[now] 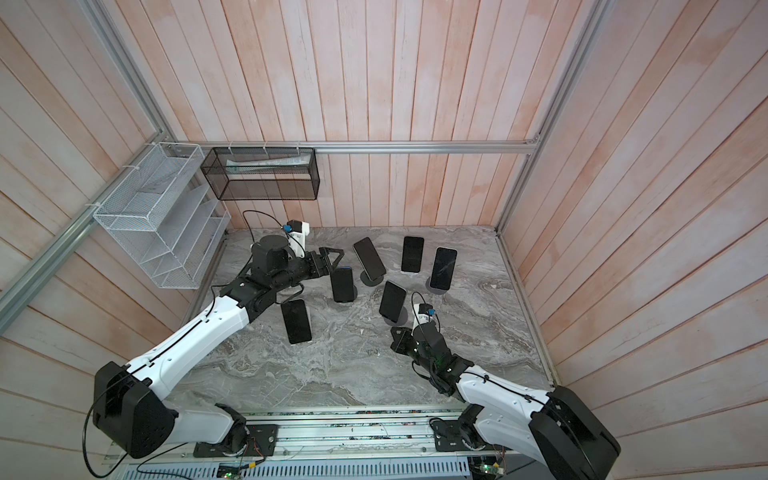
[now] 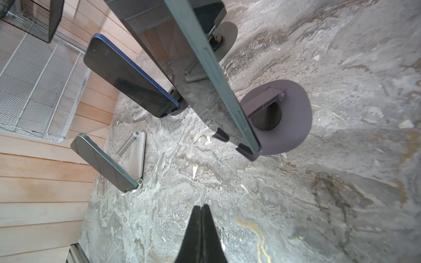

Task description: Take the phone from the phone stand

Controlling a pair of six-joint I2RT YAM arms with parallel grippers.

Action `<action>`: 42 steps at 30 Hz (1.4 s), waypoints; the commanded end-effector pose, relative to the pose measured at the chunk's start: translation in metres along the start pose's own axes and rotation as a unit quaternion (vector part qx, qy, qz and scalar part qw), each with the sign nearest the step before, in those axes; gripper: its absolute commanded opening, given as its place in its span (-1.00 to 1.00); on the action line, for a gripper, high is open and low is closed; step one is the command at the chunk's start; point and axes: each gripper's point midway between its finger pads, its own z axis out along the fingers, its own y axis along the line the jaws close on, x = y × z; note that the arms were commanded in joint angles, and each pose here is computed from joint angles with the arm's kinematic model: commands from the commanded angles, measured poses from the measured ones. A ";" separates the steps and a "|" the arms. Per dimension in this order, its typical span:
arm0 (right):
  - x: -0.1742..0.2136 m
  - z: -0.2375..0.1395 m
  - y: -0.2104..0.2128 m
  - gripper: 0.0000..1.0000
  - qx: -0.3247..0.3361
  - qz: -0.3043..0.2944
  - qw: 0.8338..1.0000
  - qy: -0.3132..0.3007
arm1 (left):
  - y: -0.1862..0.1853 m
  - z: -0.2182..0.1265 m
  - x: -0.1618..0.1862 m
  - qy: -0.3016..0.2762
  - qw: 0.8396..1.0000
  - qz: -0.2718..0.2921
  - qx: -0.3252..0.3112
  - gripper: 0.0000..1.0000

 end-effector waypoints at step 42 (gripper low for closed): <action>-0.005 0.025 -0.015 -1.00 -0.007 0.121 0.992 -0.013 | -0.005 -0.013 -0.015 -0.015 0.999 0.004 0.044 0.77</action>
